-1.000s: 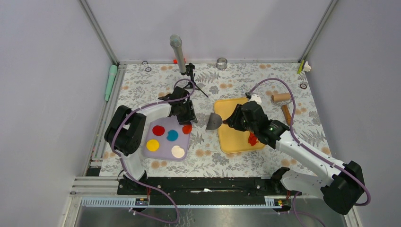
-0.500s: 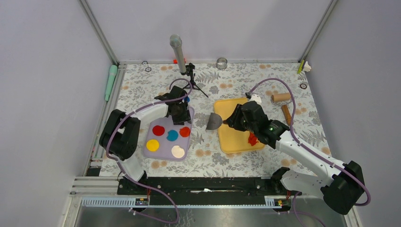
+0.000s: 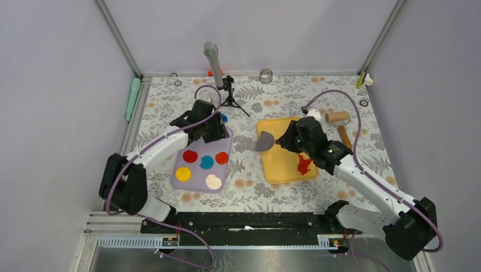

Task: Roll out the dumpling wrappers from the dough
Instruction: Place the spatula at the center of the board.

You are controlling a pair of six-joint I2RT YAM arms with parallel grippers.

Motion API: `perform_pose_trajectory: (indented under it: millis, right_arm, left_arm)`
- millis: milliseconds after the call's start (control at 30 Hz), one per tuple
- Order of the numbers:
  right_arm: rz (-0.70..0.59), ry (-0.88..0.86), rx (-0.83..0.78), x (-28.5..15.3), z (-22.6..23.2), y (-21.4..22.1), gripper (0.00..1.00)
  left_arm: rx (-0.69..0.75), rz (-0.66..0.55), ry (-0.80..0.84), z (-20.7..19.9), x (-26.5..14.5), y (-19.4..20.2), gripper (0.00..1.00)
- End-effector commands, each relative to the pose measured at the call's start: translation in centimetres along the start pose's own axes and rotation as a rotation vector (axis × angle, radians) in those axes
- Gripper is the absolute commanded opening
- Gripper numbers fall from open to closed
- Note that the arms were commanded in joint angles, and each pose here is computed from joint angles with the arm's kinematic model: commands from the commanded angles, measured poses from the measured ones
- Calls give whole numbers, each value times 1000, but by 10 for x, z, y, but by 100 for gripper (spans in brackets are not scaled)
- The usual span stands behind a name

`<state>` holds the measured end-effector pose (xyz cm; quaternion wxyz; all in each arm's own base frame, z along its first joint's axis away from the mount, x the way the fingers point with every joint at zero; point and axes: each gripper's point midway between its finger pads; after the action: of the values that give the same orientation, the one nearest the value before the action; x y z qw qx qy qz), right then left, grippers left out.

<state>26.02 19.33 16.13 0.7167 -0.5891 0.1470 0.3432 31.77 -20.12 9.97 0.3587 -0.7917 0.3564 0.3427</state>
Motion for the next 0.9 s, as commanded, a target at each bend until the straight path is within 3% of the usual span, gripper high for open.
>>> perform_pose_trajectory:
  millis: [0, 233, 333, 567, 667, 700, 800, 867]
  right_arm:
    - [-139, 10, 67, -16, -27, -57, 0]
    - [-356, -34, 306, 1, -97, -137, 0]
    - [-456, 3, 335, 24, -120, -174, 0]
    - [-394, -17, 438, 114, -152, -217, 0]
    - [-358, -9, 475, 148, -164, -212, 0]
    - [-342, -7, 481, 158, -167, -210, 8]
    - [-277, 38, 502, 177, -197, -204, 60]
    - [-228, 97, 480, 179, -207, -202, 81]
  left_arm:
    - [35, -54, 186, -35, -34, -12, 50]
    - [75, -21, 240, -31, -53, 7, 56]
    - [79, -17, 244, -30, -57, 10, 58]
    - [77, -23, 269, -36, -66, 9, 61]
    - [85, -47, 281, -38, -74, 6, 66]
    - [90, -52, 280, -37, -76, 5, 67]
    - [95, -62, 288, -38, -82, 4, 71]
    - [101, -69, 296, -39, -88, 3, 73]
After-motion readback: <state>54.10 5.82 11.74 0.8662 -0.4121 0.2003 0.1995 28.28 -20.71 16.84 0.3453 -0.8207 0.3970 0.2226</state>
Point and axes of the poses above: each gripper's point midway between its finger pads, its own x axis out along the fingers, its own z axis along the line the jaws close on, y = z × x, and after that the axes turned 15 degrees about -x, right-handed
